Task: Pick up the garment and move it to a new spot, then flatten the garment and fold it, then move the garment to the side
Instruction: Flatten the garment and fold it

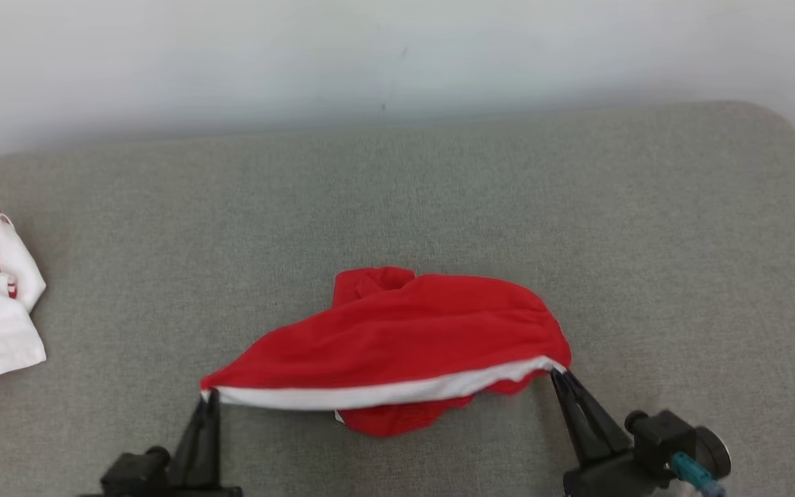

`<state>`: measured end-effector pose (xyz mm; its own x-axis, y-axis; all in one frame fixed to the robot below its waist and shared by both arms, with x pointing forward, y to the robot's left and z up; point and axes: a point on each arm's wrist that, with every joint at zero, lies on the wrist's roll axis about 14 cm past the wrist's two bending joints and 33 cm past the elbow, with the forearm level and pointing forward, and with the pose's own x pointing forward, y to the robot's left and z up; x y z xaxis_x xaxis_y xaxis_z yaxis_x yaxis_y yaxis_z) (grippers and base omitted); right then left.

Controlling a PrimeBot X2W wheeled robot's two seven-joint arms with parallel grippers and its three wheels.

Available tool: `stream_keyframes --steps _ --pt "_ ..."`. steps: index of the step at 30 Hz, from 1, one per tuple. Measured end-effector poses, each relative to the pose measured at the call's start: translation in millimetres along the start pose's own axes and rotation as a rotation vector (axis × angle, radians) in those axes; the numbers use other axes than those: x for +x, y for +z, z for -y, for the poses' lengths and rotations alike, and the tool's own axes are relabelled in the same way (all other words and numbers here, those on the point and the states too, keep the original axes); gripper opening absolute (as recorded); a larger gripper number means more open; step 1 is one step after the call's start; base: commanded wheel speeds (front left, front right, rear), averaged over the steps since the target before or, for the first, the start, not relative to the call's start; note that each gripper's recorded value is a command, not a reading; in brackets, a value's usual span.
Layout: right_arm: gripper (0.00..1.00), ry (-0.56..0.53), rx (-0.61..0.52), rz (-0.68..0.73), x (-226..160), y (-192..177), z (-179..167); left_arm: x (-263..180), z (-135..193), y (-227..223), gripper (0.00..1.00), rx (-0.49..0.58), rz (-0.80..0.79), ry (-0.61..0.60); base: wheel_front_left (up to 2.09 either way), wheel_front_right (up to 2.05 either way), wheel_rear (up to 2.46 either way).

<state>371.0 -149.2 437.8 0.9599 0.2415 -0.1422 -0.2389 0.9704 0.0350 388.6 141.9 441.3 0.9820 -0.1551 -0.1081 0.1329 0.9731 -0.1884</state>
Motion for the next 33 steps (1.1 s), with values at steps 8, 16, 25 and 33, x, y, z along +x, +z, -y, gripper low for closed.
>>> stream_keyframes --steps 8,16,25,33 --pt "0.0 0.07 -0.066 0.284 14.0 101.9 -11.4 9.4 -4.9 116.3 0.0 0.155 0.317 -0.03 0.0 0.0 0.0" --pt "0.0 0.115 -0.126 0.605 9.2 228.5 -14.3 -2.3 -3.8 267.7 0.0 0.402 0.677 -0.065 0.0 0.0 0.0" --pt "0.0 0.155 -0.178 0.751 11.6 300.4 -16.1 -9.9 -3.0 349.4 0.0 0.589 0.817 -0.067 0.0 0.0 0.0" --pt "0.0 0.186 -0.201 0.655 66.5 296.7 -15.2 44.1 -12.1 319.7 0.0 0.578 0.669 -0.091 0.0 0.0 0.0"
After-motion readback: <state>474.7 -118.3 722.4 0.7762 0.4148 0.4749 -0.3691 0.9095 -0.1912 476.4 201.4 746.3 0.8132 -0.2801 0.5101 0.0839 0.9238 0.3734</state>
